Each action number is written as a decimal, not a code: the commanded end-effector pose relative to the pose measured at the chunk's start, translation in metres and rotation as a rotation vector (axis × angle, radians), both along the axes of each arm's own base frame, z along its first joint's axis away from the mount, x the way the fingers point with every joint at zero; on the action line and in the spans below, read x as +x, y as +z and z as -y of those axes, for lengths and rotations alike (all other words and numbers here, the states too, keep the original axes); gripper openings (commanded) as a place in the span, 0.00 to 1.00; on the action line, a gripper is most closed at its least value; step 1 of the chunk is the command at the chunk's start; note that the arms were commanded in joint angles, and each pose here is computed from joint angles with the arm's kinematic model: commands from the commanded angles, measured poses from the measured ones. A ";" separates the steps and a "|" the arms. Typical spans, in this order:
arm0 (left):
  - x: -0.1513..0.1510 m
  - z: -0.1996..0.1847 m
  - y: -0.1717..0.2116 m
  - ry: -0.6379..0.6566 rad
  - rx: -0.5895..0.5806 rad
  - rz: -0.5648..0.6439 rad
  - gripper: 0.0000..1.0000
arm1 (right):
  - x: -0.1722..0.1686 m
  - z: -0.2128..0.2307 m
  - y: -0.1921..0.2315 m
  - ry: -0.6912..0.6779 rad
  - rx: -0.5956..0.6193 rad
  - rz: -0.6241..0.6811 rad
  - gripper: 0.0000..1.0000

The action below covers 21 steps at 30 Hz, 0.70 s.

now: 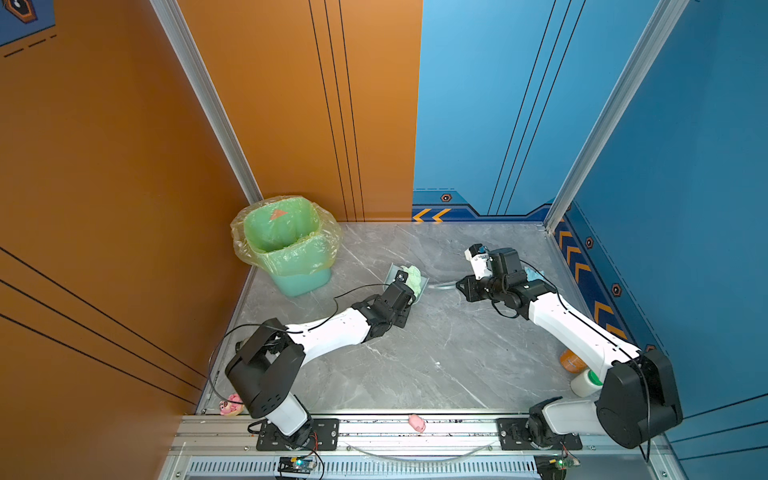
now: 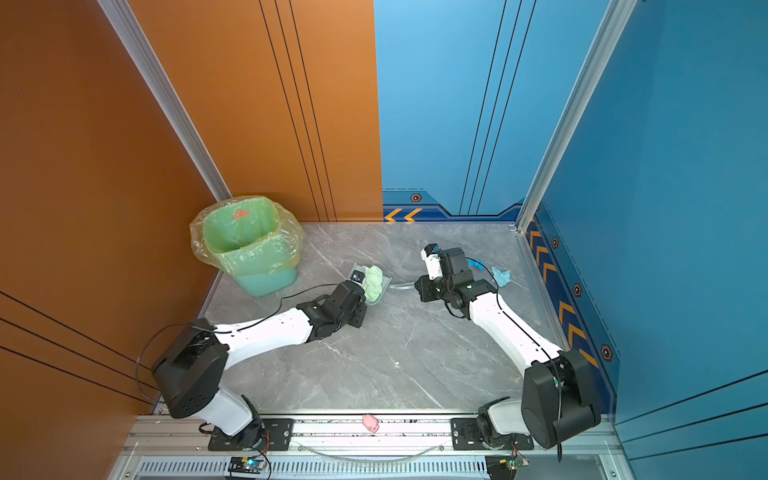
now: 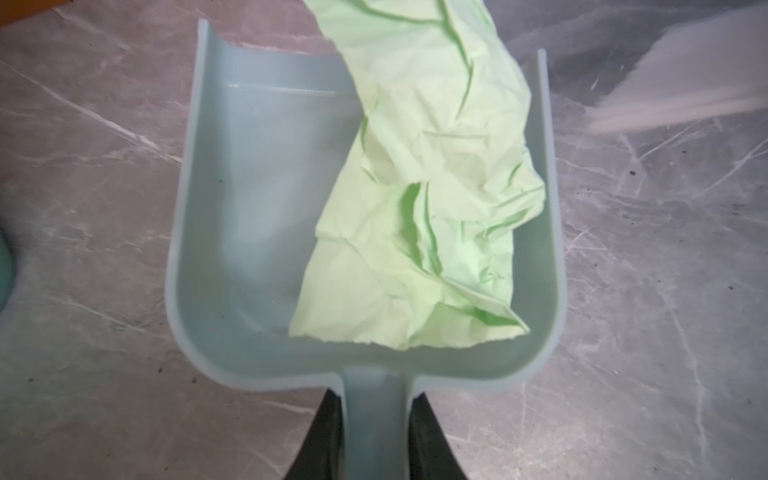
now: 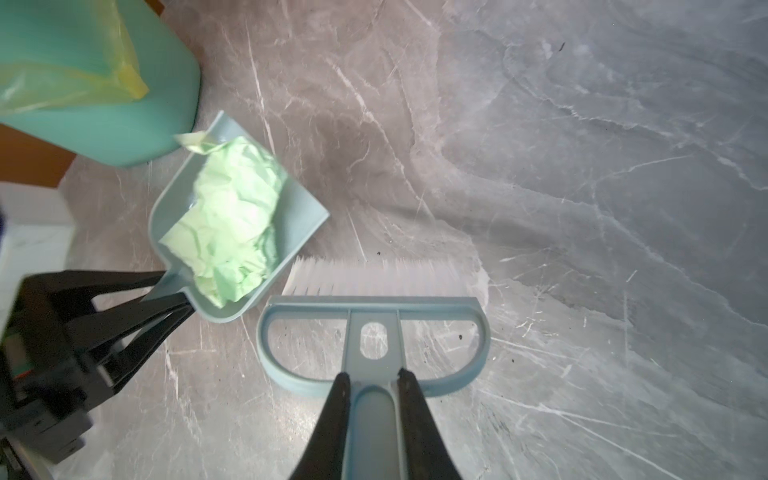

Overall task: Sweep away the paper scraps from the table
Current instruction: 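Lift the dustpan with the left gripper and carry it to the green bin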

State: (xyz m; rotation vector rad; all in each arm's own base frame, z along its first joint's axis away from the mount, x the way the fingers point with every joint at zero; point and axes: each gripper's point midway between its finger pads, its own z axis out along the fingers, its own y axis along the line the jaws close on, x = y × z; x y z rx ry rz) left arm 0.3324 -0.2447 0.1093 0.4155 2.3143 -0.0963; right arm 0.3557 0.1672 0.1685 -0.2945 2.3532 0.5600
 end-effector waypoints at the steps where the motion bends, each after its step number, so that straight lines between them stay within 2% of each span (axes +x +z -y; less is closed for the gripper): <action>1: -0.001 -0.021 0.025 0.032 0.053 0.024 0.00 | 0.006 -0.001 0.012 -0.023 0.074 0.034 0.00; 11: -0.010 -0.052 0.085 0.079 0.029 0.094 0.00 | 0.011 0.002 0.002 -0.045 0.071 0.012 0.00; 12: -0.007 -0.054 0.102 0.087 0.006 0.120 0.00 | 0.010 0.001 0.001 -0.046 0.071 0.007 0.00; 21: -0.015 -0.106 0.163 0.191 -0.067 0.200 0.00 | 0.010 0.001 -0.005 -0.046 0.052 -0.002 0.00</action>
